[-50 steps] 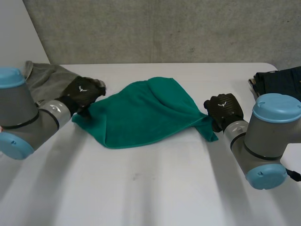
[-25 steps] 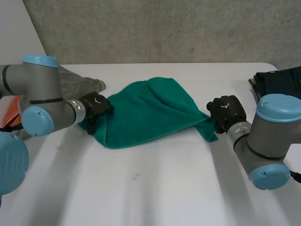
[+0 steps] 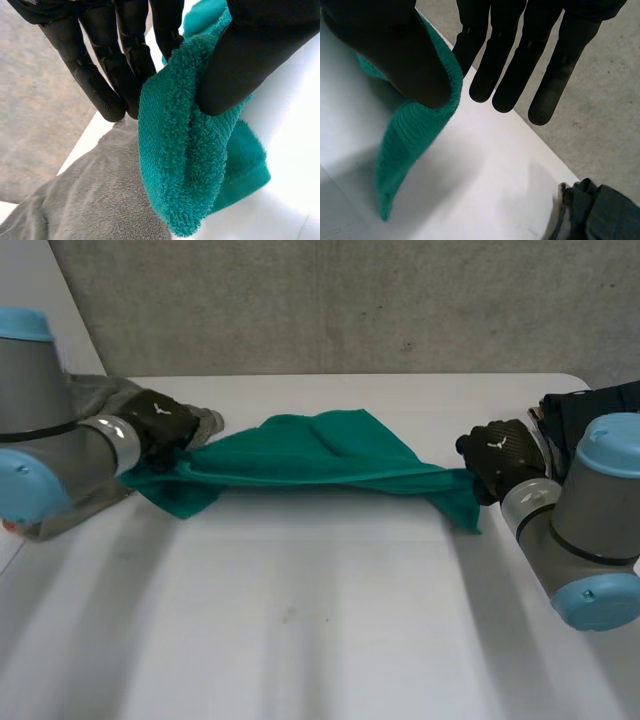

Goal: Fold the laundry.

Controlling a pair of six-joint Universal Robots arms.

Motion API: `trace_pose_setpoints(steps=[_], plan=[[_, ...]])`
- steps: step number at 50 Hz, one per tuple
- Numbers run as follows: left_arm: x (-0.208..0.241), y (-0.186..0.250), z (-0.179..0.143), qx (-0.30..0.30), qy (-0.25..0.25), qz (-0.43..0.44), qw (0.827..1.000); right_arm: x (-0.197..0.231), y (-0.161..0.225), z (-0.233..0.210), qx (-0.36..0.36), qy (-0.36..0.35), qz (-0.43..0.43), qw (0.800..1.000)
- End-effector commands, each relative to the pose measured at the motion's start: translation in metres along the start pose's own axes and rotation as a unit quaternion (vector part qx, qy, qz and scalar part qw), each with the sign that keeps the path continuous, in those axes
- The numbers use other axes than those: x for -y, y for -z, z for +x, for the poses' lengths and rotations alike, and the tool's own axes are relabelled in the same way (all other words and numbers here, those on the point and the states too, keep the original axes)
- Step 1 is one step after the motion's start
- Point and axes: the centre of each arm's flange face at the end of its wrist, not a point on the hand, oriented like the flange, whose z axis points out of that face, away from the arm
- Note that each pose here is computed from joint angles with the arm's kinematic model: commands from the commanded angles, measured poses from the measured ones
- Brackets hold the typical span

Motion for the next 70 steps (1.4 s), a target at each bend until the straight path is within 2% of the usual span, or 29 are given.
trace_pose_setpoints(steps=[1, 7, 11, 15, 18, 22, 26, 28, 30, 31, 34, 35, 38, 39, 41, 42, 45, 46, 49, 50, 53, 54, 57, 58, 61, 65, 70], plan=[[-0.012, 0.026, -0.003, -0.008, 0.022, 0.0, 1.0, 0.016, 0.012, 0.003, 0.013, 0.041, -0.005, 0.999], [-0.035, 0.033, 0.009, -0.042, 0.041, -0.034, 0.998, 0.027, 0.027, 0.01, 0.032, 0.08, -0.033, 0.996], [-0.051, 0.032, 0.024, -0.082, 0.046, -0.067, 0.993, 0.02, 0.041, 0.002, 0.074, 0.116, -0.08, 0.987], [-0.06, 0.027, 0.031, -0.117, 0.031, -0.097, 0.988, 0.001, 0.055, -0.018, 0.149, 0.173, -0.146, 0.963], [-0.055, 0.021, 0.027, -0.117, 0.021, -0.095, 0.988, -0.003, 0.051, -0.024, 0.165, 0.195, -0.154, 0.955], [-0.038, 0.002, 0.013, -0.087, 0.015, -0.063, 0.994, 0.001, 0.024, -0.025, 0.141, 0.199, -0.129, 0.961], [-0.003, -0.018, -0.01, -0.027, 0.021, 0.005, 0.999, 0.022, -0.018, -0.016, 0.067, 0.174, -0.073, 0.98], [0.027, -0.025, -0.029, 0.016, 0.035, 0.069, 0.997, 0.049, -0.044, 0.002, -0.006, 0.139, -0.017, 0.99], [0.048, -0.025, -0.043, 0.047, 0.053, 0.119, 0.99, 0.072, -0.057, 0.019, -0.059, 0.111, 0.032, 0.992], [0.071, -0.022, -0.061, 0.082, 0.075, 0.176, 0.978, 0.097, -0.065, 0.038, -0.112, 0.079, 0.085, 0.987], [0.105, -0.013, -0.086, 0.128, 0.112, 0.268, 0.948, 0.13, -0.068, 0.061, -0.172, 0.027, 0.165, 0.971], [0.122, -0.005, -0.101, 0.151, 0.14, 0.325, 0.923, 0.149, -0.066, 0.074, -0.199, -0.004, 0.218, 0.955], [0.141, 0.004, -0.119, 0.18, 0.176, 0.399, 0.882, 0.178, -0.056, 0.09, -0.228, -0.04, 0.297, 0.926], [0.15, 0.008, -0.125, 0.188, 0.195, 0.44, 0.856, 0.192, -0.047, 0.098, -0.241, -0.054, 0.337, 0.909], [0.154, 0.011, -0.128, 0.19, 0.209, 0.465, 0.839, 0.202, -0.04, 0.101, -0.249, -0.056, 0.365, 0.895], [0.155, 0.011, -0.128, 0.189, 0.213, 0.468, 0.836, 0.204, -0.038, 0.1, -0.249, -0.053, 0.372, 0.893], [0.143, 0.002, -0.115, 0.169, 0.221, 0.438, 0.855, 0.201, -0.035, 0.088, -0.23, -0.032, 0.365, 0.901], [0.135, -0.003, -0.107, 0.157, 0.226, 0.415, 0.867, 0.195, -0.035, 0.078, -0.216, -0.021, 0.354, 0.91], [0.12, -0.012, -0.093, 0.143, 0.235, 0.378, 0.884, 0.179, -0.038, 0.065, -0.193, -0.005, 0.325, 0.926], [0.106, -0.017, -0.085, 0.135, 0.241, 0.348, 0.896, 0.166, -0.04, 0.056, -0.176, 0.003, 0.3, 0.937], [0.084, -0.026, -0.071, 0.125, 0.25, 0.3, 0.912, 0.138, -0.045, 0.041, -0.15, 0.015, 0.253, 0.956], [0.066, -0.031, -0.059, 0.117, 0.255, 0.264, 0.923, 0.117, -0.046, 0.031, -0.13, 0.021, 0.217, 0.967], [0.04, -0.037, -0.039, 0.099, 0.255, 0.209, 0.939, 0.083, -0.045, 0.012, -0.094, 0.03, 0.162, 0.982], [0.02, -0.04, -0.023, 0.084, 0.253, 0.167, 0.949, 0.061, -0.044, 0.001, -0.071, 0.034, 0.128, 0.989], [-0.005, -0.041, -0.003, 0.063, 0.244, 0.115, 0.961, 0.031, -0.039, -0.015, -0.039, 0.04, 0.081, 0.995], [-0.046, -0.038, 0.025, 0.023, 0.204, 0.026, 0.978, -0.008, -0.031, -0.035, 0.001, 0.059, 0.021, 0.998], [-0.064, -0.032, 0.032, -0.008, 0.175, -0.019, 0.984, -0.03, -0.022, -0.046, 0.022, 0.081, -0.014, 0.996]])
